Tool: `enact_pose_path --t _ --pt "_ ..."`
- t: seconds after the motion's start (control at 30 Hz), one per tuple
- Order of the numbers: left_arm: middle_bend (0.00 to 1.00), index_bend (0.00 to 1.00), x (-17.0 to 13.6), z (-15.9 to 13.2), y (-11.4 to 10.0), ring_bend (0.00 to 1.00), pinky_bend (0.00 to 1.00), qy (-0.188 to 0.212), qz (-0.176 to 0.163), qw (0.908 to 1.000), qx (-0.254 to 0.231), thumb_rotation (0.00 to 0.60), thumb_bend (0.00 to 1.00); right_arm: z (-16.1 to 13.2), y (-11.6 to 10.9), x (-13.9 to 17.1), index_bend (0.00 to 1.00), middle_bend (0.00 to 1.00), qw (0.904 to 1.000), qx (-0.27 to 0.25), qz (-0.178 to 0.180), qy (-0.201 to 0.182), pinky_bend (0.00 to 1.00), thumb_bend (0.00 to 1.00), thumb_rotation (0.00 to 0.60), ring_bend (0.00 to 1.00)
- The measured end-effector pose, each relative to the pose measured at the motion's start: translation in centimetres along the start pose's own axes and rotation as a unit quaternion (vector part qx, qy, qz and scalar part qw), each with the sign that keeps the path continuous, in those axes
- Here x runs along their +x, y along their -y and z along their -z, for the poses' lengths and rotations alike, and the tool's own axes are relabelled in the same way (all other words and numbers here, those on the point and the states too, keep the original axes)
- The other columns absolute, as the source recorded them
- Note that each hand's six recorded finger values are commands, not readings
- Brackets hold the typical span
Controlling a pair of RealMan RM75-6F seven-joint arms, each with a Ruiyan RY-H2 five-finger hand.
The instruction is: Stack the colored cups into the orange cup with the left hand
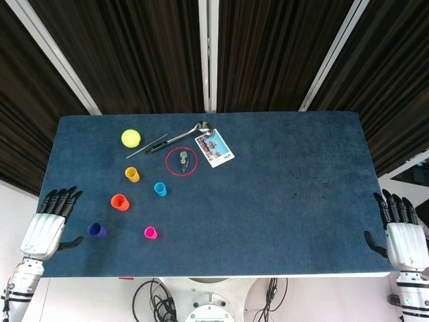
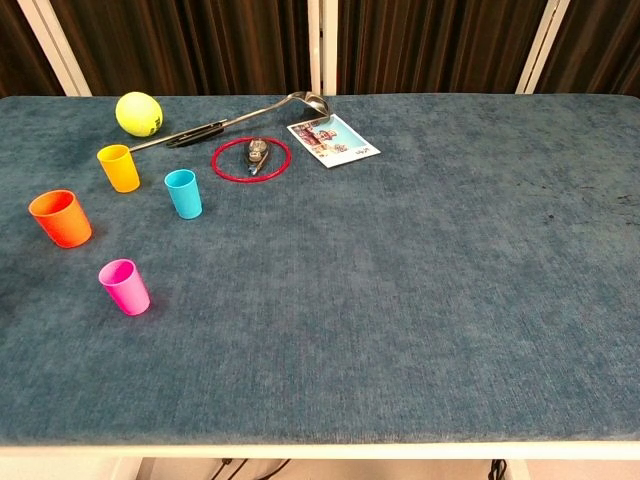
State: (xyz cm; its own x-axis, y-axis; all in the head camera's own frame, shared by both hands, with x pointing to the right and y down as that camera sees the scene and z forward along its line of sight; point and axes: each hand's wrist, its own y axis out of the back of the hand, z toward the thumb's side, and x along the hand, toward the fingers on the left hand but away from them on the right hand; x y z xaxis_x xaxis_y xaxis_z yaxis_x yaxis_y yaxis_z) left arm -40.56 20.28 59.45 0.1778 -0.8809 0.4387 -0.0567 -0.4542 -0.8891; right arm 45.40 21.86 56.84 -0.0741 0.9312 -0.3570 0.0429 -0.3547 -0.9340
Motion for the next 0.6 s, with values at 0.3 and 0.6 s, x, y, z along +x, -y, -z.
enact_pose_path --t 0.3,0.6 --pt "0.08 0.08 -0.3 -0.4 1.8 0.02 0.17 0.018 0.037 0.9992 -0.001 0.6 0.14 0.6 -0.5 0.1 0.0 0.0 0.9999 0.011 0.003 0.003 0.0 0.26 0.6 0.0" --pt "0.16 0.19 1.0 0.0 4.9 0.15 0.37 0.017 0.078 0.9967 -0.014 0.6 0.14 0.9 -0.3 0.1 0.0 0.0 0.9999 0.011 -0.004 0.01 0.0 0.26 0.6 0.0"
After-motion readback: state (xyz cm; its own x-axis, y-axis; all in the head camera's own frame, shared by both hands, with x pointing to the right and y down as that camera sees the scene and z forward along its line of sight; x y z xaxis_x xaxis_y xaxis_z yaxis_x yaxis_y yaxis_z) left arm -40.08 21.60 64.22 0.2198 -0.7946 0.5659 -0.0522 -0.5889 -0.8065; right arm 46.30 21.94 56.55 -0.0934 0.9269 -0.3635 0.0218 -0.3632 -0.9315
